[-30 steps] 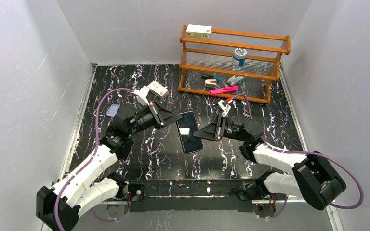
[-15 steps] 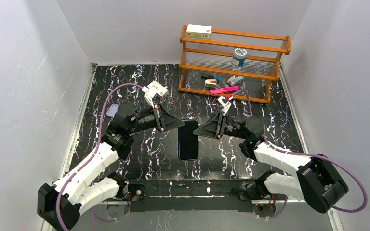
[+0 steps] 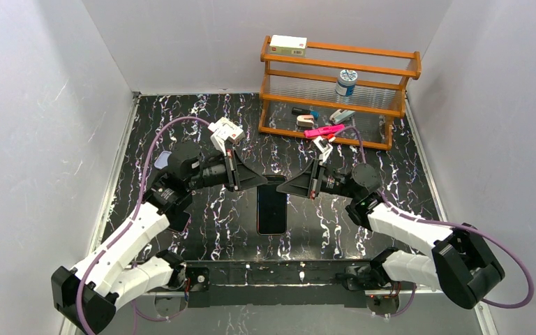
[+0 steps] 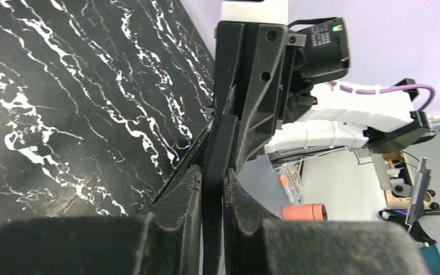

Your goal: Put the phone into the phone case

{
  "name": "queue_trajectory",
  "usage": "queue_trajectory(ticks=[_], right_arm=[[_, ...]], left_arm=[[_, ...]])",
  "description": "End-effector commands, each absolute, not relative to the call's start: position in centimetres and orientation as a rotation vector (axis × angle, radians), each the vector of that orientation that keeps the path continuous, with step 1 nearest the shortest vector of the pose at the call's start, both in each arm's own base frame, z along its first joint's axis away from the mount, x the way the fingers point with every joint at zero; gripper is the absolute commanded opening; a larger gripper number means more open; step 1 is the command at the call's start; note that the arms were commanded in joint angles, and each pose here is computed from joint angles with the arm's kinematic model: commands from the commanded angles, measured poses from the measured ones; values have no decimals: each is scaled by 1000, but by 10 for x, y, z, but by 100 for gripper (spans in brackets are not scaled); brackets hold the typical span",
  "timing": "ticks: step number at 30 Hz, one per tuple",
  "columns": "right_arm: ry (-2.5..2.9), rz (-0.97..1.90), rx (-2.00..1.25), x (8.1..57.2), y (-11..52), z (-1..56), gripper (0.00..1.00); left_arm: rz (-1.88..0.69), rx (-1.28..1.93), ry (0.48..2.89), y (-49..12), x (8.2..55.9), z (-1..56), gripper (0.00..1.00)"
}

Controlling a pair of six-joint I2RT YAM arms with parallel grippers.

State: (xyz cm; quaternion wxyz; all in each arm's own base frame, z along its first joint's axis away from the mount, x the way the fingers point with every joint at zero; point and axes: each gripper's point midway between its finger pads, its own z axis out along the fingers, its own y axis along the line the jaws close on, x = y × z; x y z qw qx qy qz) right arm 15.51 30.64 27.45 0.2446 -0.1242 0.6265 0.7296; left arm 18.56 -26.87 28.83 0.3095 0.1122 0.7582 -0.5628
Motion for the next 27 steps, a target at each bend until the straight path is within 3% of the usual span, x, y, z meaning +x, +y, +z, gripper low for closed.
queue_trajectory(ticks=[1,4,9,12,22,25,27], right_arm=[[1649,1849,-410,166,306,297,1],[1683,1805,-400,171,306,290,1],[1596,1844,-264,177,298,306,1],[1534,1873,-183,183,291,320,1],[1417,1874,38,206,274,340,1],[1412,1827,95,214,267,339,1],[1423,1803,108,217,265,335,1]], left_arm=[[-1251,247,2184,-250,200,247,0],[-1289,239,2201,-254,198,244,0],[-1355,206,2164,-258,195,256,46],[-1389,200,2139,-259,193,259,58],[-1606,171,2055,-271,182,262,59],[-1584,168,2085,-269,181,253,56],[-1581,162,2095,-269,181,249,43]])
